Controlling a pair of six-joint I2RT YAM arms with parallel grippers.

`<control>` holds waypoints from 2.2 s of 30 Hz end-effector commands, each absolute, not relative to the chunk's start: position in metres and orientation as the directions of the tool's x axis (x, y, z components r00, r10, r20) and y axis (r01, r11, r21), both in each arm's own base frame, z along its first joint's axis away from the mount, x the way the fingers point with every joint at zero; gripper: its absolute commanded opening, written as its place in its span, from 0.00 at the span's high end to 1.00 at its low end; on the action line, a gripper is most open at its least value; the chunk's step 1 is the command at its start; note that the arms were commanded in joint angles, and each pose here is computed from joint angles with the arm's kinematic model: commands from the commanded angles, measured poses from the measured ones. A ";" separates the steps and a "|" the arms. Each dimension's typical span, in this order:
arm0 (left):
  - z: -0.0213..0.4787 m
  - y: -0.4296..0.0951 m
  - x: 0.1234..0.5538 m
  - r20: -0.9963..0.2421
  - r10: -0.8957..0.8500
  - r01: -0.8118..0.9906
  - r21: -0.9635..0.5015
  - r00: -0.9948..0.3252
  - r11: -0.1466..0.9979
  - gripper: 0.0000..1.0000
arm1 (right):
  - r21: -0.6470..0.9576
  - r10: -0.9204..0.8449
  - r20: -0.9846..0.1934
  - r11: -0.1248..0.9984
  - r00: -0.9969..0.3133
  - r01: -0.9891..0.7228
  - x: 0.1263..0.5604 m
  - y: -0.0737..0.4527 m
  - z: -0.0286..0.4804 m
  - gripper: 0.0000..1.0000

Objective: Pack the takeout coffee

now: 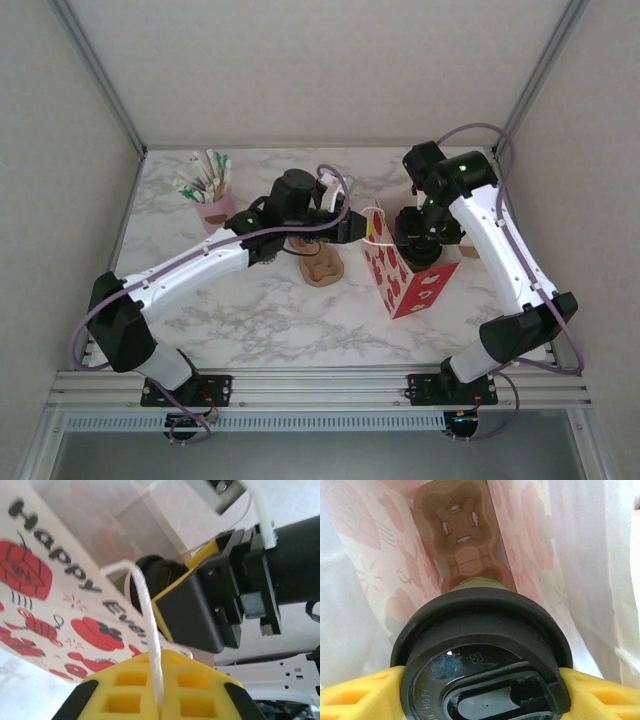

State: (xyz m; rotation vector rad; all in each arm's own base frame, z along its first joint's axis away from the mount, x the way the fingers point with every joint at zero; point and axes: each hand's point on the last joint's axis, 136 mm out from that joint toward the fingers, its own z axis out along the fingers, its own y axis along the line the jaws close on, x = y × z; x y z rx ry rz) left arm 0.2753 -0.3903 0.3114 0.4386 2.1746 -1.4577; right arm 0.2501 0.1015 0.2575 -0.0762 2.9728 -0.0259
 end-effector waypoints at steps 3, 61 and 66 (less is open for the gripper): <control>0.335 -0.377 0.302 -0.613 -0.066 0.540 -0.736 -0.787 0.408 1.00 | -0.066 -0.048 -0.043 0.997 -0.998 -0.045 0.211 0.083 0.262 0.28; 0.356 -0.282 0.309 -0.771 -0.198 0.539 -0.581 -0.606 0.610 0.00 | -0.032 -0.180 0.058 0.983 -0.982 -0.182 0.228 0.132 0.219 0.29; 0.347 -0.255 0.321 -0.761 -0.252 0.474 -0.589 -0.597 0.654 0.00 | -0.020 -0.184 0.019 0.983 -0.983 -0.185 0.232 0.134 0.221 0.29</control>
